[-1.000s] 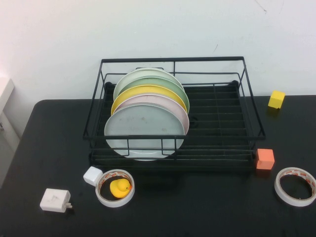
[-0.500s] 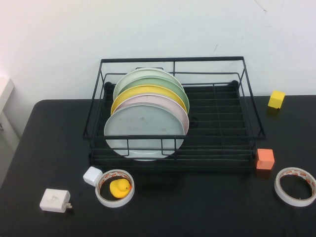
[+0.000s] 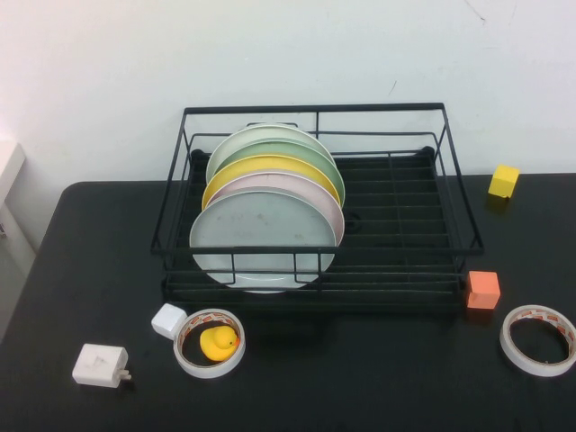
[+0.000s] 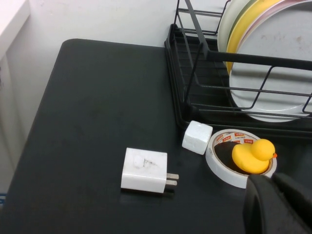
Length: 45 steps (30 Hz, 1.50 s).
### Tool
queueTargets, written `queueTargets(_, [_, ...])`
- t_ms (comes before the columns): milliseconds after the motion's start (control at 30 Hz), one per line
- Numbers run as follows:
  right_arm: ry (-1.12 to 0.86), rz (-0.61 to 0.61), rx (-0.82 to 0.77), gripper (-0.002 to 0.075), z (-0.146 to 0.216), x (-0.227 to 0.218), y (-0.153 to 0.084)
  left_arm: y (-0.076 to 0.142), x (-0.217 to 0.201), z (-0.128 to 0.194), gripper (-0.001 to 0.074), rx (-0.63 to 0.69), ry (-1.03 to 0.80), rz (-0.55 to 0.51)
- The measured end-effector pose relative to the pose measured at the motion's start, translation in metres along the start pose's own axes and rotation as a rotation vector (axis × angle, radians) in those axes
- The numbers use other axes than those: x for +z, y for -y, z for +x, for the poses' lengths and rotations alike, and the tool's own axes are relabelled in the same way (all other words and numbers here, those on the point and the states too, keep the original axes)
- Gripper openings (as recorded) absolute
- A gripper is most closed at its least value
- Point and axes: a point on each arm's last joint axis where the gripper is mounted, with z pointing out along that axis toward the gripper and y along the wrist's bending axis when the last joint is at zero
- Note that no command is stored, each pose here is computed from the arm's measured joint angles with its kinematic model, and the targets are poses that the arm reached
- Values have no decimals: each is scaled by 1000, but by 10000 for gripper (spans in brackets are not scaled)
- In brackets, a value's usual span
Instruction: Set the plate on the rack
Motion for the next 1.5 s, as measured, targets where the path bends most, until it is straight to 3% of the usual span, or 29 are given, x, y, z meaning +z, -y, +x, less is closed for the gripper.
queueTargets(700, [20,14,-15,1,1,-3,0,0,0,0,-1,2,0,2])
queueTargets(833, [113,136,-50,1,3,-15,4,0,0,0,-1,0,0,3])
queueTargets(1033, [311,436,64,0,22,-15,6,0,0,0,-1,0,0,3])
queueTargets(1167, [374,553,113,0,45,4,5,0,0,0,-1,0,0,3])
queueTargets(1333, [379,587,123,0,65,24,4,0,0,0,-1,0,0,3])
queueTargets(1500, [298,532,134,0,73,30,-1,0,0,0,-1,0,0,3])
